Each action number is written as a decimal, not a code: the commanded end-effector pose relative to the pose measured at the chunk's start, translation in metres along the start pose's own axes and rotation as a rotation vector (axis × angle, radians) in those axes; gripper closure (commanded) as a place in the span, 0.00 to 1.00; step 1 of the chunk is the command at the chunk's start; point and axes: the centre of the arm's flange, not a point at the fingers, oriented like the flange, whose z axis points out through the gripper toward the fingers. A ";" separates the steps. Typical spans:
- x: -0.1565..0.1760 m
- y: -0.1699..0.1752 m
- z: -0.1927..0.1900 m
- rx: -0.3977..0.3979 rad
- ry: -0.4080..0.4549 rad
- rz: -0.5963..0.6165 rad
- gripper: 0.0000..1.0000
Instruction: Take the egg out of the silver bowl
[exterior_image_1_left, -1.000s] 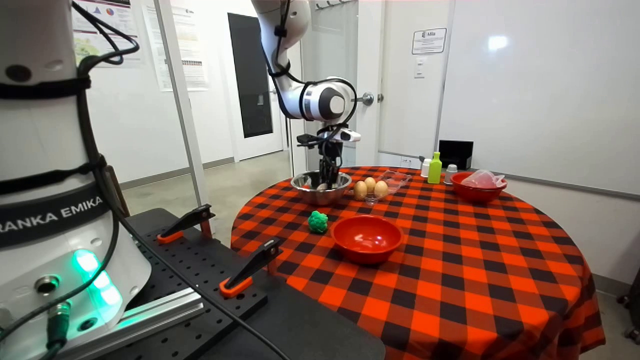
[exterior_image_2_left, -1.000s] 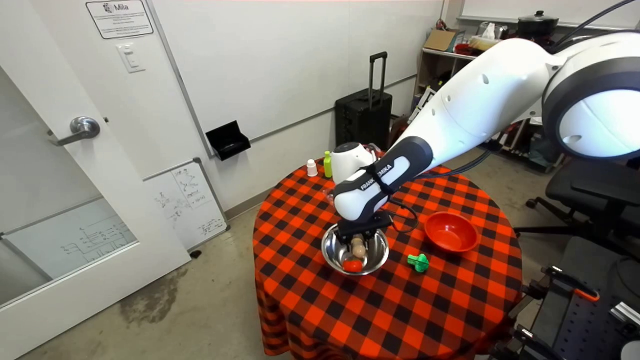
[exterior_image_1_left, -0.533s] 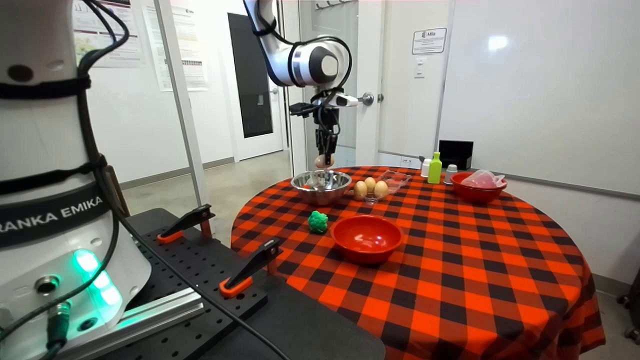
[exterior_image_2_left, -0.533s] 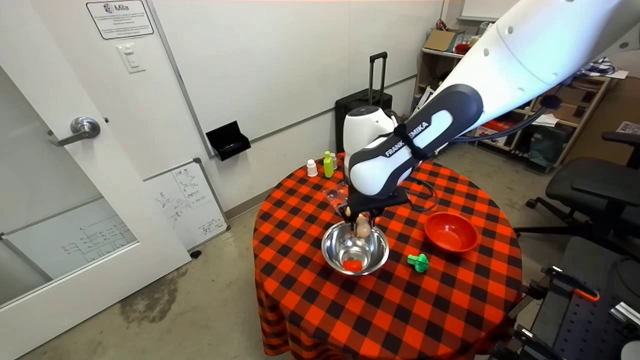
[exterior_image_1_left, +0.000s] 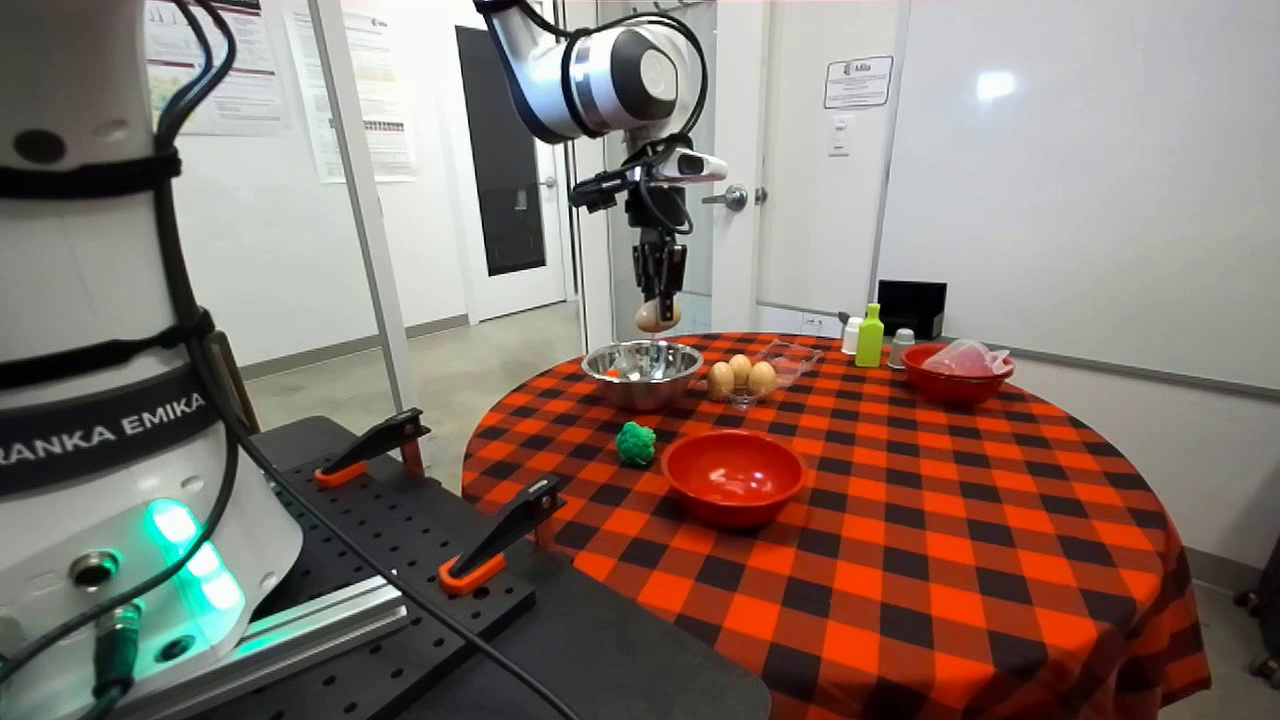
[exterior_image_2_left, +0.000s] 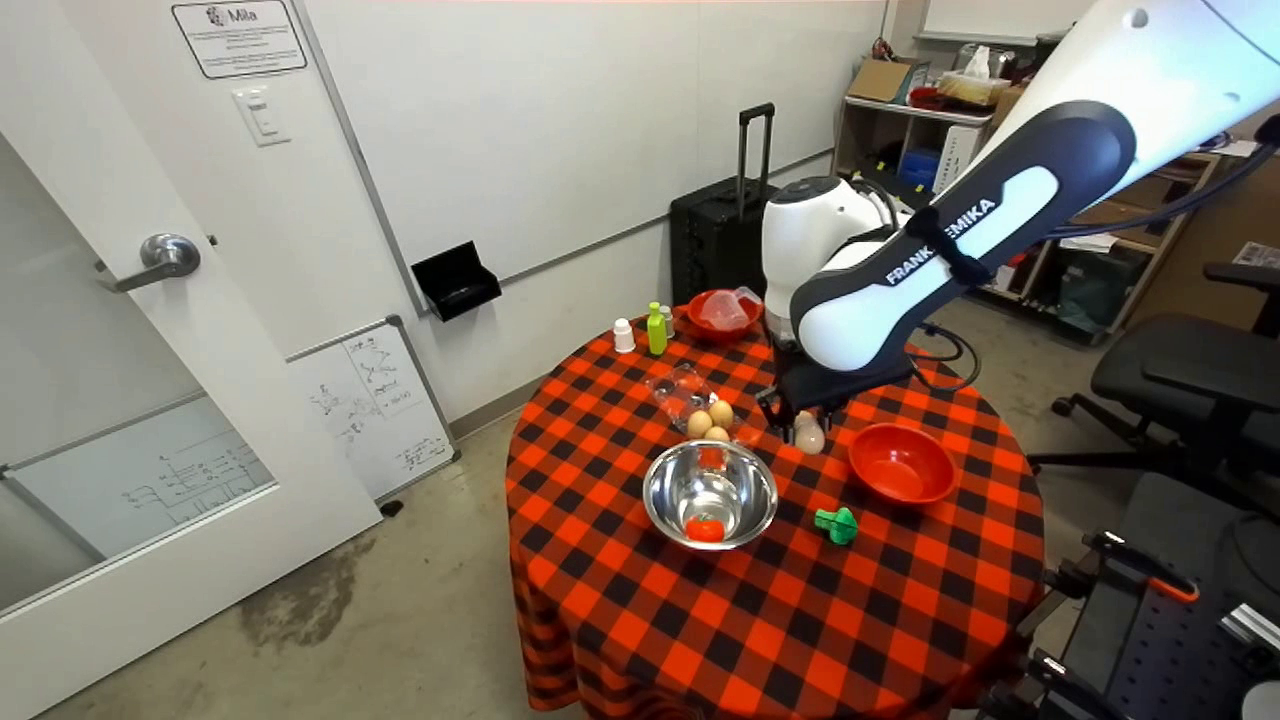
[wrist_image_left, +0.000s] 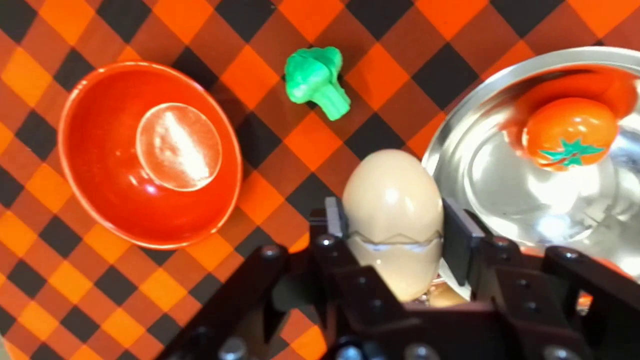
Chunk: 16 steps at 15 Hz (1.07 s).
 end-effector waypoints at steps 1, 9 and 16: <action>-0.004 0.032 0.011 -0.030 0.012 0.006 0.77; 0.022 0.057 0.056 0.013 -0.009 0.101 0.77; 0.048 0.055 0.100 0.096 -0.044 0.123 0.77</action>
